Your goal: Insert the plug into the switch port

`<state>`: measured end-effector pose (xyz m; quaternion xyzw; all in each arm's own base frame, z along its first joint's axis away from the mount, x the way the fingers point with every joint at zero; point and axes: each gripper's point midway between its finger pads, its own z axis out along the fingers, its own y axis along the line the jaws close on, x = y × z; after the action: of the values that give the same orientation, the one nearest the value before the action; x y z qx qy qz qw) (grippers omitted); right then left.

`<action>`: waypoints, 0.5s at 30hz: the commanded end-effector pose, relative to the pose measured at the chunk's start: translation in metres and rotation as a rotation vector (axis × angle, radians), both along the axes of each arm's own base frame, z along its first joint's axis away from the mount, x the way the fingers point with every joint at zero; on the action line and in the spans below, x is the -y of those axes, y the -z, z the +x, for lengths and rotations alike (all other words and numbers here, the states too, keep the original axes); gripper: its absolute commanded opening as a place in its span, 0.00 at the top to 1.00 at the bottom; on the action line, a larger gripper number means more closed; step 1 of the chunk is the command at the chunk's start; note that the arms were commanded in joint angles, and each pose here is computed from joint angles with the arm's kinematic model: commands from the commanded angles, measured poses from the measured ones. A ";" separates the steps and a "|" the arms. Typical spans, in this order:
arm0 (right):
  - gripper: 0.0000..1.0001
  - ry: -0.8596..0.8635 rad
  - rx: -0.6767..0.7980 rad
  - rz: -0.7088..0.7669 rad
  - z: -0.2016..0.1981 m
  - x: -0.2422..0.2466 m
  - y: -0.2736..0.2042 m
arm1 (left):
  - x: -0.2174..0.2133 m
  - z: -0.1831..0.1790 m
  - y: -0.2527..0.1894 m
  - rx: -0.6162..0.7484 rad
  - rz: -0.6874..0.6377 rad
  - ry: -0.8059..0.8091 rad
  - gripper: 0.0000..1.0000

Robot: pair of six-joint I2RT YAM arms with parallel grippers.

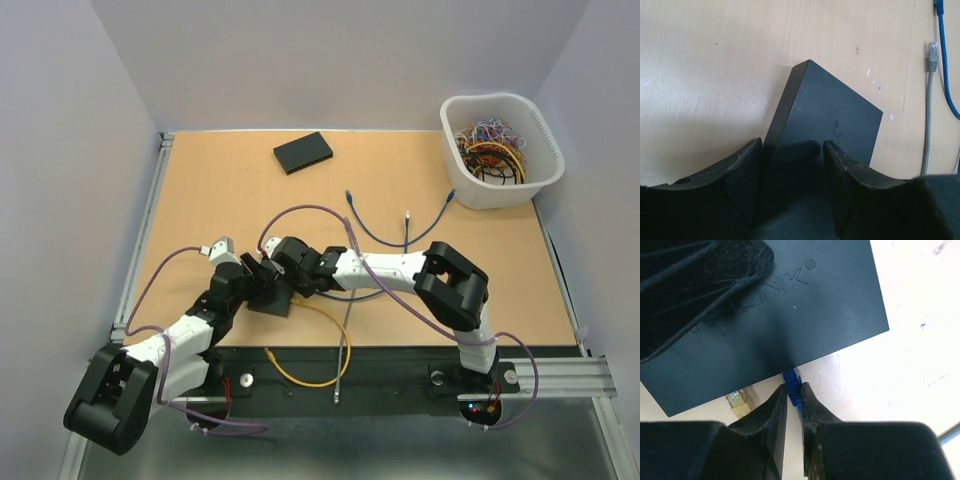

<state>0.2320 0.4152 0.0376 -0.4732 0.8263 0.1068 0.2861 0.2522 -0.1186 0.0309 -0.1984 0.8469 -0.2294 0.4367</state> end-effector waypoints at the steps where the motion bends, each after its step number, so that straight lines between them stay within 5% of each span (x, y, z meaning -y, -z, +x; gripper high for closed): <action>1: 1.00 -0.224 0.145 0.907 -0.013 -0.148 -0.196 | 0.073 -0.067 0.007 -0.199 -0.255 0.350 0.40; 15: 0.99 -0.422 0.182 1.085 -0.044 -0.149 -0.258 | 0.079 -0.065 0.019 -0.234 -0.196 0.379 0.40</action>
<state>0.2342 0.4236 0.0428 -0.4421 0.8194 0.1757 0.3197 0.2591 -0.1140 0.0233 -0.1854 0.8514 -0.2043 0.4461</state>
